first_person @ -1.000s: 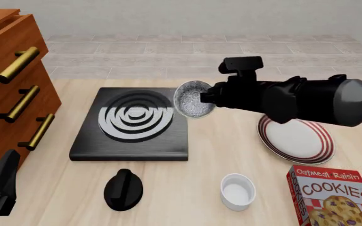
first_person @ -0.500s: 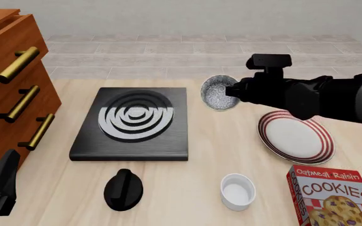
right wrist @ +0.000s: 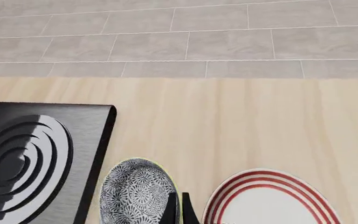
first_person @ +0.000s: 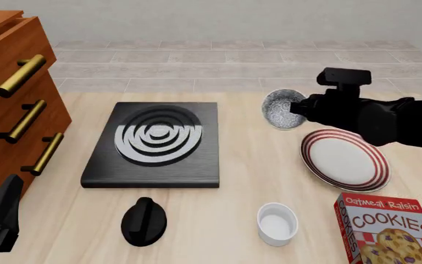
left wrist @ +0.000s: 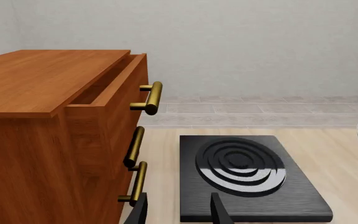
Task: Pick the akita bowl on the stove and place it on the plate.
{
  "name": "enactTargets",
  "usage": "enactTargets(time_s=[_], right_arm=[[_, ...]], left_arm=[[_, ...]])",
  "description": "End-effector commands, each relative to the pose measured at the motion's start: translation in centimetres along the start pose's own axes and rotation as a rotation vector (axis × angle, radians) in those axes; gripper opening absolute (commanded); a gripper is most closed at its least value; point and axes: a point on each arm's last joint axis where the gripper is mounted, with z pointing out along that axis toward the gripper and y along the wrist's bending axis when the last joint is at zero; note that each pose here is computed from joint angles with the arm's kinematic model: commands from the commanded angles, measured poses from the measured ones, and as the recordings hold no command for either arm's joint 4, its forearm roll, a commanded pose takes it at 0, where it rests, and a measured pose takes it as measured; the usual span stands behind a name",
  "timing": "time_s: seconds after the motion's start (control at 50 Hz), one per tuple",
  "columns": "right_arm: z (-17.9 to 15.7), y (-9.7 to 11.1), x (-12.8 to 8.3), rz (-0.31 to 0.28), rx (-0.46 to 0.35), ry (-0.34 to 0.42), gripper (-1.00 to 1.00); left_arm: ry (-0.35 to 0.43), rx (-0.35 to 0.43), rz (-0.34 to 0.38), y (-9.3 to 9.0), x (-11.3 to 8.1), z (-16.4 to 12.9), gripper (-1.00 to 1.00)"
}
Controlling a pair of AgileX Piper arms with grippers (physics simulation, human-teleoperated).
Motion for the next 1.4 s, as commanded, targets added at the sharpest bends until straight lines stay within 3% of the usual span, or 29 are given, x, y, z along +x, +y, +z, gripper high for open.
enactTargets(time_s=[0.02, 0.36, 0.68, 1.4], right_arm=[[-0.1, -2.0, 0.2, 0.048, 0.05, -0.02, -1.0], [-0.4, -4.7, 1.1, 0.092, 0.119, -0.029, -1.0], [-0.8, -7.4, 3.8, 0.145, 0.19, -0.015, -1.0], [-0.9, -11.3, 6.2, 0.213, 0.297, -0.026, -1.0]], left_arm=[[0.0, 0.0, 0.0, 0.0, 0.0, 0.0, 1.0], [0.0, 0.0, 0.0, 0.0, 0.0, 0.0, 1.0], [0.0, 0.0, 0.0, 0.0, 0.0, 0.0, 1.0], [0.0, 0.0, 0.0, 0.0, 0.0, 0.0, 1.0]])
